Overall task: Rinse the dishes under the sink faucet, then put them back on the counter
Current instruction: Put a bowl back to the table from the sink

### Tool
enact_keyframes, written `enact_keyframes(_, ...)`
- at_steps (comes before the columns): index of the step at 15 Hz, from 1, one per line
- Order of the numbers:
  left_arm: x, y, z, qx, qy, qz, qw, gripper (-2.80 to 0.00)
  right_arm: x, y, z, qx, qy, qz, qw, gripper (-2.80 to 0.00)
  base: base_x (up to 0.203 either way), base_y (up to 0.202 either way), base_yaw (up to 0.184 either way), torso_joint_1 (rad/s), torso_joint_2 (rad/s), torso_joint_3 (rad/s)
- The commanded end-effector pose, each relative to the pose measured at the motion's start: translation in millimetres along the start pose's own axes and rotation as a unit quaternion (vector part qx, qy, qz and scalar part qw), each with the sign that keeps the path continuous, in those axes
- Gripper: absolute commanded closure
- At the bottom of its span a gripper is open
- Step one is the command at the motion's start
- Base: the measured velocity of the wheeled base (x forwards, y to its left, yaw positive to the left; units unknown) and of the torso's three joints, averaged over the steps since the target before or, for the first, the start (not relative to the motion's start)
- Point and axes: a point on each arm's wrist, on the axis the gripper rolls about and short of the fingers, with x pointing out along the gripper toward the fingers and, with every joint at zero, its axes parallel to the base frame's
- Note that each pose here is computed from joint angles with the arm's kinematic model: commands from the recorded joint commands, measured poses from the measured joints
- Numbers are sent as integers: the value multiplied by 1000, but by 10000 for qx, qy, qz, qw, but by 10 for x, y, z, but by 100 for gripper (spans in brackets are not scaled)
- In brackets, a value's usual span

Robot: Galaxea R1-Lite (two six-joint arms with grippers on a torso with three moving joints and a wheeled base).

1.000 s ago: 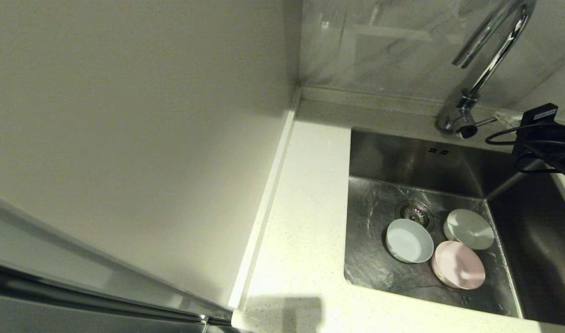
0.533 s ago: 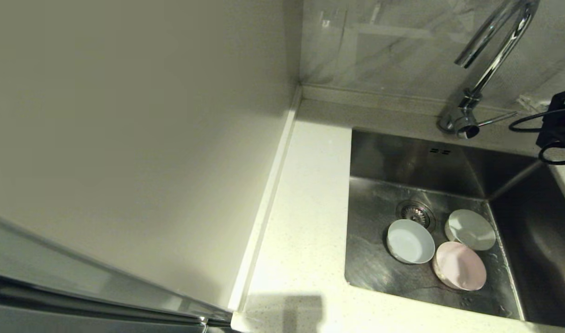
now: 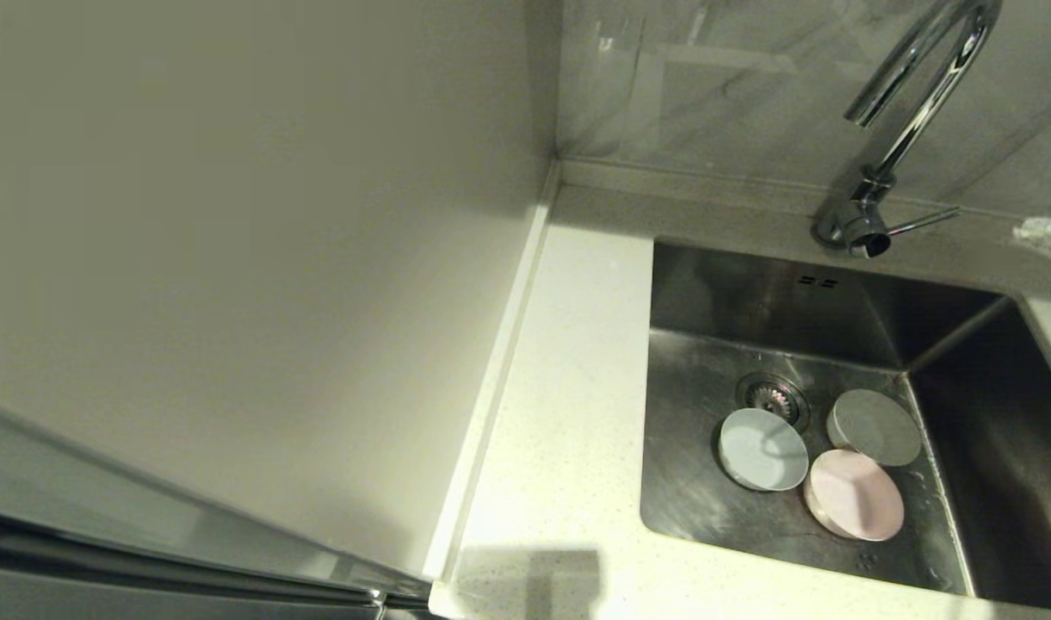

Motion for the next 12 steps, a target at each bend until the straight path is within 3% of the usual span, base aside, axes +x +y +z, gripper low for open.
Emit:
enact_keyframes(1, -2, 0, 0, -4, -17, 4, 10000, 0, -534, 2, -288, -1027, 897, -691, 9882, 0, 0, 0, 0, 0, 0, 0)
enact_keyframes(3, -2, 0, 0, -4, -17, 4, 10000, 0, -923, -80, -582, -1892, 1669, -859, 9638, 0, 0, 0, 0, 0, 0, 0)
enact_keyframes(7, -3, 0, -1, -4, -24, 6, 10000, 0, -1527, -258, -1094, -2656, 2310, -695, 9334, 0, 0, 0, 0, 0, 0, 0)
enact_keyframes(12, -2, 0, 0, -4, -17, 12, 10000, 0, -2001, -314, -1407, -3078, 2221, -347, 9245, 0, 0, 0, 0, 0, 0, 0)
